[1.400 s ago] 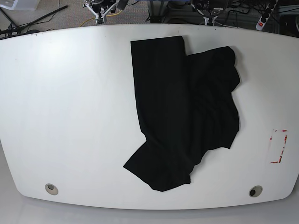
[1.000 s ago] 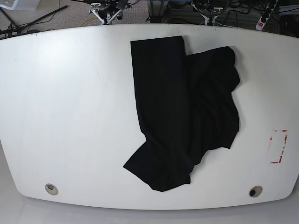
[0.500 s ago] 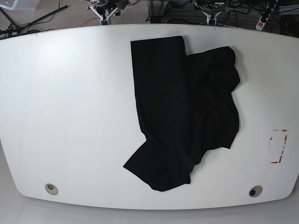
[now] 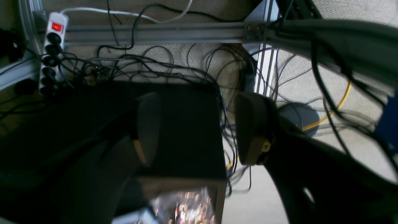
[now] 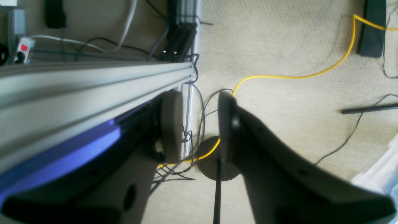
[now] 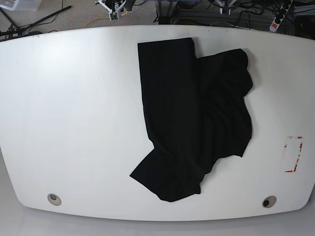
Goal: Fold the T-shirt properly
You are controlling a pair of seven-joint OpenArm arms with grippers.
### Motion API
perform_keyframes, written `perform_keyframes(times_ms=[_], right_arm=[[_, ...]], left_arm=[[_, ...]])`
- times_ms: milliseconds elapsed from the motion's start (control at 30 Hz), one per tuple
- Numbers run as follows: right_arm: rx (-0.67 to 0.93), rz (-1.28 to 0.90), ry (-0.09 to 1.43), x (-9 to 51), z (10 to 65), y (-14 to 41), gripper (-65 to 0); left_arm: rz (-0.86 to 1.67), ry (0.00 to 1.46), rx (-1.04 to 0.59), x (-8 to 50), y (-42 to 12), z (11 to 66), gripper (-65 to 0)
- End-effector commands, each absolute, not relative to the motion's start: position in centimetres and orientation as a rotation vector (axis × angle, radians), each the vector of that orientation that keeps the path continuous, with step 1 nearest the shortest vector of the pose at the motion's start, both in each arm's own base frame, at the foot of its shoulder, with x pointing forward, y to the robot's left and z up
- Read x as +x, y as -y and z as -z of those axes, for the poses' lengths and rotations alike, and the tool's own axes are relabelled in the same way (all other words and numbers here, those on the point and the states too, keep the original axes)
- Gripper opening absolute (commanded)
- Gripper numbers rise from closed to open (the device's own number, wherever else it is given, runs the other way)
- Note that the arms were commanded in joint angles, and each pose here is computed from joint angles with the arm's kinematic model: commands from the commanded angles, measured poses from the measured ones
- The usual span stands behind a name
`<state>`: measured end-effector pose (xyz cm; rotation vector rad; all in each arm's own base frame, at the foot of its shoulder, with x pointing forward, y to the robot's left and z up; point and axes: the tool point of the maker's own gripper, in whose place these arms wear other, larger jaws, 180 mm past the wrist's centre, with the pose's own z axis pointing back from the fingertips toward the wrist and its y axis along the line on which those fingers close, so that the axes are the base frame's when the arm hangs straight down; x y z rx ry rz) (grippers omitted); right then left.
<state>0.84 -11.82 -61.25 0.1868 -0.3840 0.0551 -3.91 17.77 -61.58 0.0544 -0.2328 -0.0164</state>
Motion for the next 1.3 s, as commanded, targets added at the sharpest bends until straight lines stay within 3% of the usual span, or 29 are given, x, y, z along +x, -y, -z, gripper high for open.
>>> perform_keyframes(times_ms=[0,500,1267], right_arm=[[0.193,-0.056,0.384,-0.8,60.4,12.0,-47.1],[0.238,-0.088,0.488,-4.3,52.5,10.8,-47.1],[0.133,-0.103,0.769,0.4,38.3,14.4,-47.1]], left_arm=[[0.040,0.258,0.078,-4.9,-19.2,60.0,-30.4],[0.060,0.379,0.123,-7.5,-20.9,51.0,-30.4],[0.025,0.633,0.070,-2.2,-18.8,38.9,-30.4]])
